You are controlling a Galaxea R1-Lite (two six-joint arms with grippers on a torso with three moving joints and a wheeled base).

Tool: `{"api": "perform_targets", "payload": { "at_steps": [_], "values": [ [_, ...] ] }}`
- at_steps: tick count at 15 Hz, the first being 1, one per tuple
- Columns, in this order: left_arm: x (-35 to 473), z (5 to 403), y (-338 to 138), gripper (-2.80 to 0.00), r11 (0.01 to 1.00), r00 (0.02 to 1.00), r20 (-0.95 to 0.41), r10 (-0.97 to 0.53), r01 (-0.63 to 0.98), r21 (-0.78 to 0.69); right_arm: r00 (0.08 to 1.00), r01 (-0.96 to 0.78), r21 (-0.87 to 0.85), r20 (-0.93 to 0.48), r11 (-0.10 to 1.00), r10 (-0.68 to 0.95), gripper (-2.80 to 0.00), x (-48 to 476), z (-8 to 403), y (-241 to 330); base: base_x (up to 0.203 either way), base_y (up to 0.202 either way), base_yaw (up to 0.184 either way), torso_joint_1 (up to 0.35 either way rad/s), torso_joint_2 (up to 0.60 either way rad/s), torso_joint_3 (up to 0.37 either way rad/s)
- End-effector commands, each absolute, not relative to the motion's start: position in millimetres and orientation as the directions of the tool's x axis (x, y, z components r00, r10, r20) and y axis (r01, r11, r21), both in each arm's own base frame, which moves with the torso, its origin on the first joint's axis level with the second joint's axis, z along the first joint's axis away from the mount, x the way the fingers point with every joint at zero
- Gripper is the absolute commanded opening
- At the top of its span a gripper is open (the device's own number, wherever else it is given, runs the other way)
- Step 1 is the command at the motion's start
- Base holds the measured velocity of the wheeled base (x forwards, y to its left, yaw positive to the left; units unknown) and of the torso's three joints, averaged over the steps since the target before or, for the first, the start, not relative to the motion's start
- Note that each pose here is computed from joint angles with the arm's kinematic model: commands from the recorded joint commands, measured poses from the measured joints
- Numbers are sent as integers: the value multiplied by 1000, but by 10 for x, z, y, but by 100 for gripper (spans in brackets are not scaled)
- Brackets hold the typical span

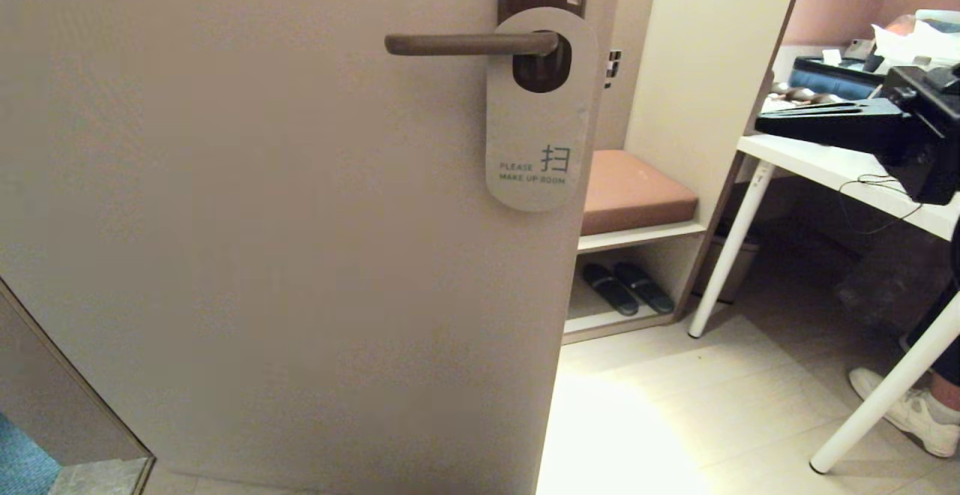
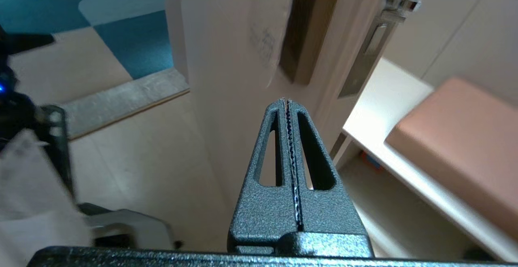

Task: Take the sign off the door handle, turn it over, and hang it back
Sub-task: Take down the sign

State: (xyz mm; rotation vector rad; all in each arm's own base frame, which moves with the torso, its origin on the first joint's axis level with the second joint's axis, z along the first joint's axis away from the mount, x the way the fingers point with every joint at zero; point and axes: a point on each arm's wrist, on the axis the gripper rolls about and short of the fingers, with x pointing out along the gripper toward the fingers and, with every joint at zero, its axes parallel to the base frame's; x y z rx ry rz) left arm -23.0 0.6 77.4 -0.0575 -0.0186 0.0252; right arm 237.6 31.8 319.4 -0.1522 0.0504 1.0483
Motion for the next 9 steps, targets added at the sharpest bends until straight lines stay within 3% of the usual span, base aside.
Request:
{"api": "perform_targets", "payload": {
  "at_steps": [1,9],
  "values": [
    [-229,775,6,-280,998,1000,17,26,-25,-59,477,-879,-71,-137,471,868,-280,2623,3040,359,0,0,0,0,0,0],
    [-229,775,6,-280,998,1000,17,26,-25,-59,345,-939,-63,-142,339,928,-280,2989,2770,821,0,0,0,0,0,0]
  ]
}}
